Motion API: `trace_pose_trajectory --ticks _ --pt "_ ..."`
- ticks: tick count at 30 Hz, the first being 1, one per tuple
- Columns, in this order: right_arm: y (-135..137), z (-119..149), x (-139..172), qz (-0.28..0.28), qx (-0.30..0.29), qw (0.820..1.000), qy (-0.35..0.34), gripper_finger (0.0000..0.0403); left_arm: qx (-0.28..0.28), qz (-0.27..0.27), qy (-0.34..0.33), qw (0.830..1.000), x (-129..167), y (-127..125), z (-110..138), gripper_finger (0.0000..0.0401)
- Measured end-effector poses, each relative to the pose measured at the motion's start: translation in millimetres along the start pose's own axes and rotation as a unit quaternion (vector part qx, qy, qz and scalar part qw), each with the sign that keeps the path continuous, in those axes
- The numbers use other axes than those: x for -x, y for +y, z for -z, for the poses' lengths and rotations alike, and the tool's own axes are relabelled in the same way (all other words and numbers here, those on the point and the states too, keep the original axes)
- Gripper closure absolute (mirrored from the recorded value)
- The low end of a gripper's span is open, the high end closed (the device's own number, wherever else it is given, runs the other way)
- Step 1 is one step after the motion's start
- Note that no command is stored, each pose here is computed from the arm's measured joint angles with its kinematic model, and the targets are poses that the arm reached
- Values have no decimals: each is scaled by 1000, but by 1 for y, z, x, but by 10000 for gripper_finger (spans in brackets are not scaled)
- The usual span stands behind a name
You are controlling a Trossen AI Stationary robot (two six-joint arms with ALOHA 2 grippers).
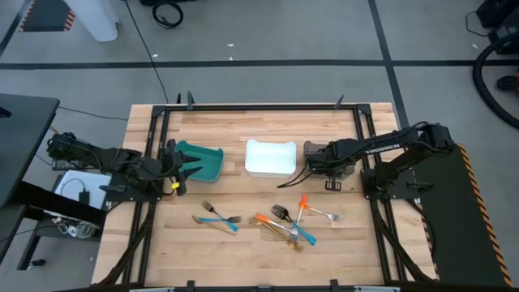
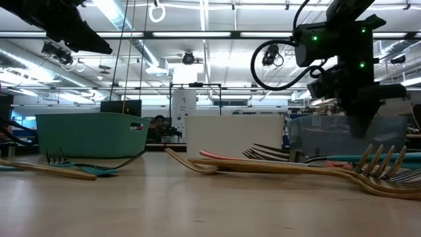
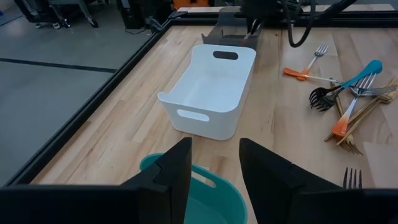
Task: Sort silverware by color (type)
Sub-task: Put the top right orange fork into the transparent black bin
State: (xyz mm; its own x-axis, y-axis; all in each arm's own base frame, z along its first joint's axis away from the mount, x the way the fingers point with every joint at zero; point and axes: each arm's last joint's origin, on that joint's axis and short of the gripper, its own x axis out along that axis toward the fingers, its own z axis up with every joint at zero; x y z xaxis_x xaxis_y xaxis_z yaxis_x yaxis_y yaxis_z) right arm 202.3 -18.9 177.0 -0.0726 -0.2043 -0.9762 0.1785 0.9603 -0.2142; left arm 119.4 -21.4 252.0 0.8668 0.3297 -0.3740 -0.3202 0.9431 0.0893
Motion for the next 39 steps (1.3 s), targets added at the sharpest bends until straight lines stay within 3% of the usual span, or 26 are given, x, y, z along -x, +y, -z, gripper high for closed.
trace_pose_trajectory --ticks 9,17,27,39 --pt "-7 -5 25 6 -41 999 16 294 0 0 0 1000 0 0 0 259" --pt "-8 -12 63 36 -115 993 -13 286 0 0 0 1000 0 0 0 259" --pt "27 -30 78 -67 -161 980 -100 286 0 0 0 1000 0 0 0 259" --pt "83 -43 57 -102 -123 984 -80 286 0 0 0 1000 0 0 0 259"
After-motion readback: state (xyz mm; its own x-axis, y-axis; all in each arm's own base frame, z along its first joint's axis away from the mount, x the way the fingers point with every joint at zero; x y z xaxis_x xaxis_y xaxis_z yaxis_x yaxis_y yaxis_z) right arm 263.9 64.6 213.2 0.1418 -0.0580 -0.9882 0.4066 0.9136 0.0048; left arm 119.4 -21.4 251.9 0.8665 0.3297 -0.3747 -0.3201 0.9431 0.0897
